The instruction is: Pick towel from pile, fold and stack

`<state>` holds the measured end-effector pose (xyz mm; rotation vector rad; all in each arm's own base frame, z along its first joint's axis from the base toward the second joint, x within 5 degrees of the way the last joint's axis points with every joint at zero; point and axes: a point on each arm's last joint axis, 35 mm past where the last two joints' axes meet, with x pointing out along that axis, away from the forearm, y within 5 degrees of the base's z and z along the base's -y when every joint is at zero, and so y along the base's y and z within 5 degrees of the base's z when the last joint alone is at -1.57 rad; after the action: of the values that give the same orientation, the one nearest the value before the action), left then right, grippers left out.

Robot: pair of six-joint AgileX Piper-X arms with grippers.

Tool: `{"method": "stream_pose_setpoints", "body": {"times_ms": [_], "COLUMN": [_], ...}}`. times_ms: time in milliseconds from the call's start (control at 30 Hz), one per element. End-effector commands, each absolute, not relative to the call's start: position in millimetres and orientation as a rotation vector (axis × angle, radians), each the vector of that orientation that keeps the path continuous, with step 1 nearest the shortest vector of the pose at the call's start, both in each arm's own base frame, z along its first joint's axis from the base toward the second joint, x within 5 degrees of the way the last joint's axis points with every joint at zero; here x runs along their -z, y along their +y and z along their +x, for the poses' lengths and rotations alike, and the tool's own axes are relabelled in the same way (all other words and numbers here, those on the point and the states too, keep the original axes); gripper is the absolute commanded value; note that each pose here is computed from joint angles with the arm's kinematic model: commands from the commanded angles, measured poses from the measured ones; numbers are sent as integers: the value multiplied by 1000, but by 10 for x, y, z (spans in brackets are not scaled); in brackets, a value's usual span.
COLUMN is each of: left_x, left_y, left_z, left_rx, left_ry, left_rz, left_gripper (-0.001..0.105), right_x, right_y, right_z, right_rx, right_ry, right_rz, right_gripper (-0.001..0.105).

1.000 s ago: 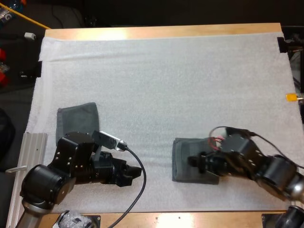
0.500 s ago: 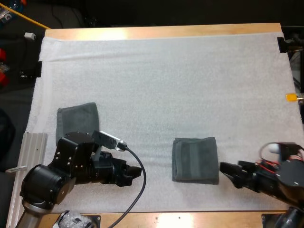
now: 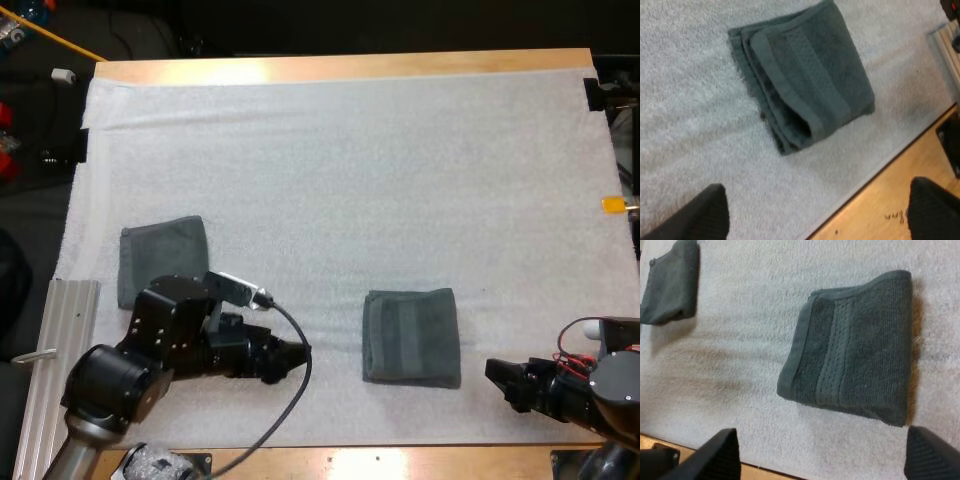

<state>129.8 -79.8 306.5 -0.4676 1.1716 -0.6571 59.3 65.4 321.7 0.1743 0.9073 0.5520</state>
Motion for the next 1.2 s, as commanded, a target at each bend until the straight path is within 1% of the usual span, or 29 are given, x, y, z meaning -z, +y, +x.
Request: {"method": "stream_pose_setpoints", "body": {"times_ms": [0, 200, 333, 467, 667, 767, 967, 1167], "left_x": [-3037, -2823, -2659, -2413, -1992, -1792, -1492, -1346], "left_y": [-823, -981, -1182, -1438, -1703, -1773, -1864, -1909], "left_z": [1339, 1523, 1663, 1840, 2034, 2109, 2213, 2272], "left_rx": [652, 630, 632, 622, 609, 600, 583, 547], "left_ry": [1176, 1259, 1327, 1386, 1497, 1561, 1630, 1649], "left_rz": [-494, -537, -538, -544, -572, -610, -666, -713], "left_gripper": [72, 72, 72, 72, 72, 72, 72, 72], "right_x": [-3236, -3236, -3236, -3236, -3236, -3236, -3236, -3236], "right_y": [643, 643, 643, 643, 643, 643, 643, 643], "right_z": [584, 584, 584, 584, 584, 584, 584, 584], "right_rx": [-551, -551, -551, -551, -551, -551, -551, -552], "right_ry": [897, 897, 897, 897, 897, 897, 897, 896], "right_rz": [169, 167, 167, 167, 167, 167, 167, 166], "right_gripper": [66, 66, 66, 66, 66, 66, 66, 66]}}
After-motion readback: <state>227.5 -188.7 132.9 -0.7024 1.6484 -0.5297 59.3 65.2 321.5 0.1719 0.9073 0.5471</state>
